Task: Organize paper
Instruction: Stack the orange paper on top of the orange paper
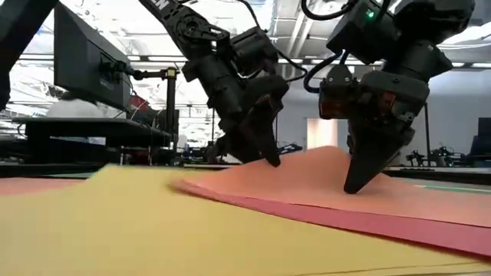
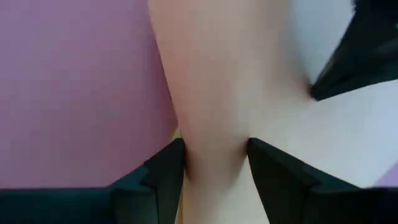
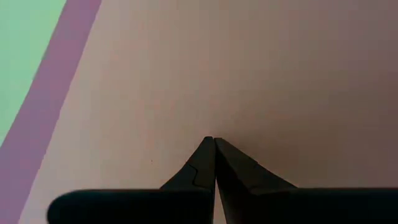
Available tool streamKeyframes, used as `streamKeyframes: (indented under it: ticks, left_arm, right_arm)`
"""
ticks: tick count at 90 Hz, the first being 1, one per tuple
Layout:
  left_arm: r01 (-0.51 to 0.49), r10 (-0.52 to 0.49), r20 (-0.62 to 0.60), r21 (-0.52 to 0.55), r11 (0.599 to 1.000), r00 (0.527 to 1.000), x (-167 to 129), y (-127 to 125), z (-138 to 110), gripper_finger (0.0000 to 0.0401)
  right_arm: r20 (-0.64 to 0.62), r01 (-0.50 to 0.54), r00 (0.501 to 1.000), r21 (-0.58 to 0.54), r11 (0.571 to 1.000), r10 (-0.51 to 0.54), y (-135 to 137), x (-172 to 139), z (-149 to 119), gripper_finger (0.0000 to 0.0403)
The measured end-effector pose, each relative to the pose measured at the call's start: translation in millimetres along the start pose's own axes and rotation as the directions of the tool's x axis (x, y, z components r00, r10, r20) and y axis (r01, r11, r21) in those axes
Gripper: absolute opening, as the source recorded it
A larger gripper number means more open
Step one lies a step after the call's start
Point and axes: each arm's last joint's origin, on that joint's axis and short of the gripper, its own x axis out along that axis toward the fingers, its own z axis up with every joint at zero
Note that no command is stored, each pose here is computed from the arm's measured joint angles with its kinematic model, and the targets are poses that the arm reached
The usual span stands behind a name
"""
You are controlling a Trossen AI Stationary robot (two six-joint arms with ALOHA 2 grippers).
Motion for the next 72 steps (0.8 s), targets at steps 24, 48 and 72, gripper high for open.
streamKeyframes:
  ticks: [24,48,72]
  left_arm:
    - [0.017,-0.017,0.003,0.036,0.999,1.0,-13.1,-12.7,17.3,0.0162]
    - [0.006,-0.005,-0.018,0.037,0.999,1.0,-16.2,-14.3,18.8,0.0162]
    - [0.004,-0.002,-0.045,0.038,0.999,0.999,-16.2,-13.4,16.4,0.0162]
  right_arm:
    - [-0.001,-0.001,1.0,0.0,1.0,0.001,0.0,0.0,-0.1,0.0]
    - [-0.001,-0.002,1.0,-0.001,1.0,0.002,0.1,0.0,-0.1,0.0]
    - [-0.002,-0.002,1.0,-0.001,1.0,0.002,0.1,0.0,-0.1,0.0]
